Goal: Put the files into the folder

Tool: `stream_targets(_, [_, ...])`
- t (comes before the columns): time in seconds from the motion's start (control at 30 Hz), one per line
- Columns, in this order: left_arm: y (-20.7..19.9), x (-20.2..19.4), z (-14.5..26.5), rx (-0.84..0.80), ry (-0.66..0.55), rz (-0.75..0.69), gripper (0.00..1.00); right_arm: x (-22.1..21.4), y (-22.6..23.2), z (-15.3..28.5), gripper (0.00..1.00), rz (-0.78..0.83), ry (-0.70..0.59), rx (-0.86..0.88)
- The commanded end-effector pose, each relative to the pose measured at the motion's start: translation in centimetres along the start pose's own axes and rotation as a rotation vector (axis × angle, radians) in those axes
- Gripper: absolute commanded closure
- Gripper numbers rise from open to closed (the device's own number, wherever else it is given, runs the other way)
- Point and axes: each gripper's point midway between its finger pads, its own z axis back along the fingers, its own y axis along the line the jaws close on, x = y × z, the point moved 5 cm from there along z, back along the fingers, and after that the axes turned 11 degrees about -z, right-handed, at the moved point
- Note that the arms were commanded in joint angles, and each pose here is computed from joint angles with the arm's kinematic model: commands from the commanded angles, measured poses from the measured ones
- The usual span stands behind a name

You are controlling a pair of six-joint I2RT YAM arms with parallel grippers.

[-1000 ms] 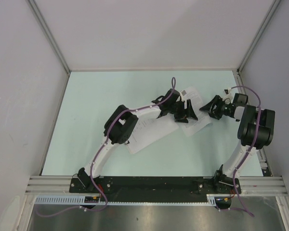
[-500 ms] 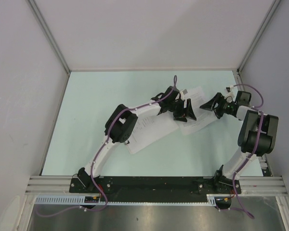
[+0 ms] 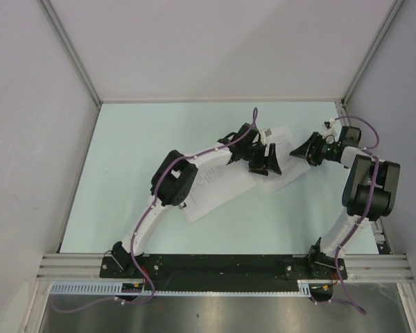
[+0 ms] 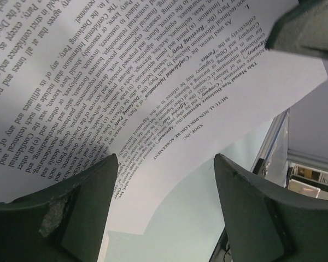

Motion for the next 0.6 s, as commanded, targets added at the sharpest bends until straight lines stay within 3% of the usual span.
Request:
stream_targets(0.0, [2.6, -1.2, 0.2, 0.095, 0.063, 0.001, 0.21, 1.1, 0.1, -0.7, 0.69, 0.074, 0.031, -0.012])
stream_targets(0.1, [1.4, 0.0, 1.1, 0.085, 0.052, -0.055, 0.21, 1.0, 0.5, -0.9, 1.0, 0.054, 0.058, 0.02])
stream_targets(0.27, [-2.5, 3.9, 4.0, 0.069, -0.025, -0.121, 0.17, 1.6, 1.6, 0.0, 1.0, 0.044, 0.016, -0.014])
stream_targets(0.3, [-3.6, 4.7, 4.8, 0.057, -0.048, -0.124, 0.12, 1.8, 2.3, 0.3, 1.0, 0.043, 0.007, -0.026])
stream_targets(0.4, [-8.6, 7.3, 8.9, 0.002, -0.15, -0.174, 0.07, 3.3, 5.6, 2.3, 1.0, 0.073, -0.106, -0.061])
stream_targets(0.47, [-11.9, 8.7, 13.1, 0.03, -0.233, -0.211, 0.06, 4.2, 7.7, 3.5, 1.0, 0.047, -0.188, -0.062])
stream_targets(0.57, [-13.3, 8.7, 18.9, 0.165, -0.31, -0.228, 0.06, 5.1, 12.4, 5.8, 1.0, 0.018, -0.327, -0.01])
